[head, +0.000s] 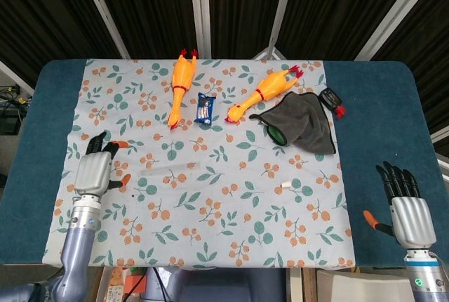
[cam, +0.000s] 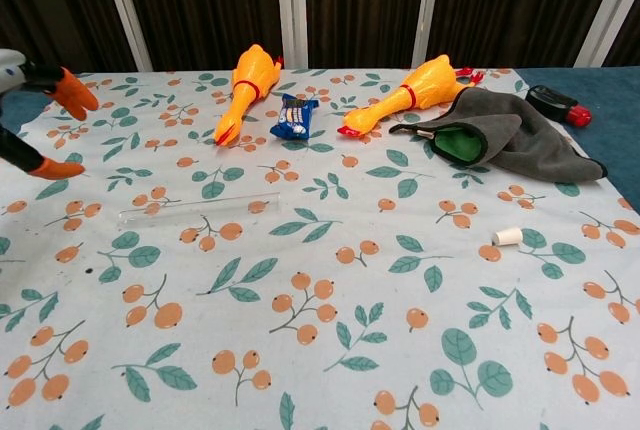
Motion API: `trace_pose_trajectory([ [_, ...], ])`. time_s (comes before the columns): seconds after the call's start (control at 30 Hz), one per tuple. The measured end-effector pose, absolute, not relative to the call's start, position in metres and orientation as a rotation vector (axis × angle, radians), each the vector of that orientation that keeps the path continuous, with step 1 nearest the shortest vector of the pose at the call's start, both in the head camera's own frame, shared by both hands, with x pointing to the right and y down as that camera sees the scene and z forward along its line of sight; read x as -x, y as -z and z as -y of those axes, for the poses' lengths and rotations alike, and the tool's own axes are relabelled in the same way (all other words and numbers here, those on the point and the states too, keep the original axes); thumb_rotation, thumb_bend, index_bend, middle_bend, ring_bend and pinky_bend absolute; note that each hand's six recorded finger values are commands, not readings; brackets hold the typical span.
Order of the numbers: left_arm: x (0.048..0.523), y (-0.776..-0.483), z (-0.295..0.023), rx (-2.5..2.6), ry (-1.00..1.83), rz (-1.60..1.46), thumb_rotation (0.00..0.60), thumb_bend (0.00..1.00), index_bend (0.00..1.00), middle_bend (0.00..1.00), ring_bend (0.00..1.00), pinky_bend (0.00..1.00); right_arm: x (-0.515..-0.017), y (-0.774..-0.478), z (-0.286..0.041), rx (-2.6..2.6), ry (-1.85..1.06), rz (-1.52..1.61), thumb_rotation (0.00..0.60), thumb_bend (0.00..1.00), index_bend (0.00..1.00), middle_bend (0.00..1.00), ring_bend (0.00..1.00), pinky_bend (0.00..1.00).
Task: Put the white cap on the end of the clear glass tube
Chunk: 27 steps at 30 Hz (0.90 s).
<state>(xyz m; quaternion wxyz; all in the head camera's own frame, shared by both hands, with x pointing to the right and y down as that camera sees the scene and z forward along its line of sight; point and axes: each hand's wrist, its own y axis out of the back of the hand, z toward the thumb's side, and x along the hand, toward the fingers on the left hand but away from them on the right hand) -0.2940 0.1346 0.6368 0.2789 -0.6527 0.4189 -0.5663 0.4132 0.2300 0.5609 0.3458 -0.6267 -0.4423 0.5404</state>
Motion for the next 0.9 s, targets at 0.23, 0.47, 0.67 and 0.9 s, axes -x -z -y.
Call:
trace_pose_trajectory([
  [0.23,0.26,-0.668,-0.127,1.768,1.581,-1.102,0.6,0.32,0.37,0.31,0.0,0.0,-0.413,-0.562,-0.23,1.634,-1.406,1.151,0.6,0.26,0.0,0.0,0.0,0.0],
  [0.47,0.234,-0.692,-0.135,1.796,1.638,-1.068,0.6,0.35,0.39,0.33,0.0,0.0,-0.413,-0.563,-0.23,1.638,-1.408,1.156,0.6,0.26,0.0,0.0,0.0,0.0],
  [0.67,0.223,-0.706,-0.138,1.79,1.664,-1.055,0.6,0.37,0.41,0.35,0.0,0.0,-0.413,-0.563,-0.23,1.642,-1.409,1.162,0.6,0.26,0.0,0.0,0.0,0.0],
  [0.9,0.209,-0.717,-0.139,1.798,1.682,-1.056,0.6,0.37,0.44,0.36,0.0,0.0,-0.413,-0.563,-0.23,1.649,-1.406,1.165,0.6,0.26,0.0,0.0,0.0,0.0],
])
